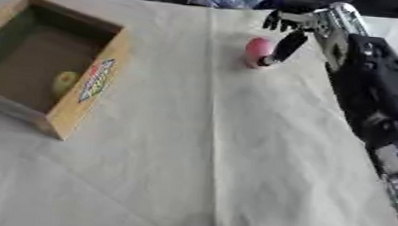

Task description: Pick up objects on the table and place them in the box.

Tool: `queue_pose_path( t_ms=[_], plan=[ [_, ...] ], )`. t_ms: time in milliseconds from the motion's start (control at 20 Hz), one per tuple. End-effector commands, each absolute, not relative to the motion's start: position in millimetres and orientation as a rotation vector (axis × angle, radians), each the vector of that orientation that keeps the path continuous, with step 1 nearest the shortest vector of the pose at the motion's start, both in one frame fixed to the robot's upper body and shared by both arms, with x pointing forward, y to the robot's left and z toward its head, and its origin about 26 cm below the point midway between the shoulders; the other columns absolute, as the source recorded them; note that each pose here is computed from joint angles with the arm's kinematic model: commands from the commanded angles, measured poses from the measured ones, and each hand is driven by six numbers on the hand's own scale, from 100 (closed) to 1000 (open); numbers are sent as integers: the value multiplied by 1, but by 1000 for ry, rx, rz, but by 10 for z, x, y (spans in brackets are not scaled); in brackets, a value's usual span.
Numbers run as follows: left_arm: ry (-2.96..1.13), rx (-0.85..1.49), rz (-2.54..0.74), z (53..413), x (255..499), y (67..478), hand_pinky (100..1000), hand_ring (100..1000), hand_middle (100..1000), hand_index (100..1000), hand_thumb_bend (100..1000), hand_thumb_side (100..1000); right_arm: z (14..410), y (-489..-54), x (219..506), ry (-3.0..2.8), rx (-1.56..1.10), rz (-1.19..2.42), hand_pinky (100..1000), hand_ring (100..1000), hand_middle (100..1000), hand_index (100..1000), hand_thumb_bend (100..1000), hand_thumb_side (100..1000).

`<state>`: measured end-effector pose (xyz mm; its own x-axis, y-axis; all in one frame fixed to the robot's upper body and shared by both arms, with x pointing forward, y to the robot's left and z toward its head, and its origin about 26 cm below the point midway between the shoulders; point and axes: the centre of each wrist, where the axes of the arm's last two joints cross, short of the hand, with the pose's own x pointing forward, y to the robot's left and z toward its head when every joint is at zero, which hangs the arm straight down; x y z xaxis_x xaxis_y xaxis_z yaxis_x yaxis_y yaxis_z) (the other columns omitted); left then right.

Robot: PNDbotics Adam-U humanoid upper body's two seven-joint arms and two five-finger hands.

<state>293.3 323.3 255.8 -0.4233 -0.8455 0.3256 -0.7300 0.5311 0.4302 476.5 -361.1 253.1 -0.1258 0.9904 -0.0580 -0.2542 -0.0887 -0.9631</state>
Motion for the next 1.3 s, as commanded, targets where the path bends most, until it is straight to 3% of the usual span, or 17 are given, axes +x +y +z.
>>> queue_pose_path(
  t_ms=[50, 300, 600, 750, 1050, 1150, 1300],
  plan=[
    [-2292, 1310, -317, 2665, 2900, 3252, 686, 790, 1000, 769, 376, 1000, 2634, -3657, 4757, -1069, -1045, 1435, 809, 816, 797, 889, 513, 375],
    [-2290, 1306, -315, 2660, 2901, 3251, 685, 788, 1000, 768, 376, 1000, 2571, -3651, 4781, -1043, -1029, 1439, 803, 812, 789, 883, 508, 376],
    [-2288, 1301, -315, 2658, 2901, 3251, 683, 786, 1000, 767, 375, 1000, 2566, -3643, 4788, -1075, -1004, 1418, 759, 768, 665, 779, 483, 354],
    [-2289, 1301, -314, 2662, 2900, 3253, 683, 785, 1000, 767, 376, 1000, 2581, -3638, 4786, -1106, -997, 1390, 728, 728, 608, 725, 453, 312],
    [-2288, 1301, -317, 2665, 2900, 3253, 682, 783, 1000, 766, 377, 1000, 2598, -3622, 4787, -1131, -987, 1350, 709, 706, 599, 716, 392, 211],
    [-2288, 1302, -317, 2666, 2900, 3254, 681, 782, 1000, 766, 376, 1000, 2612, -3615, 4786, -1136, -981, 1349, 703, 697, 598, 714, 360, 100],
    [-2288, 1304, -318, 2670, 2899, 3256, 681, 782, 1000, 766, 375, 1000, 2647, -3600, 4782, -1142, -973, 1352, 694, 685, 599, 717, 325, 100]
  ],
)
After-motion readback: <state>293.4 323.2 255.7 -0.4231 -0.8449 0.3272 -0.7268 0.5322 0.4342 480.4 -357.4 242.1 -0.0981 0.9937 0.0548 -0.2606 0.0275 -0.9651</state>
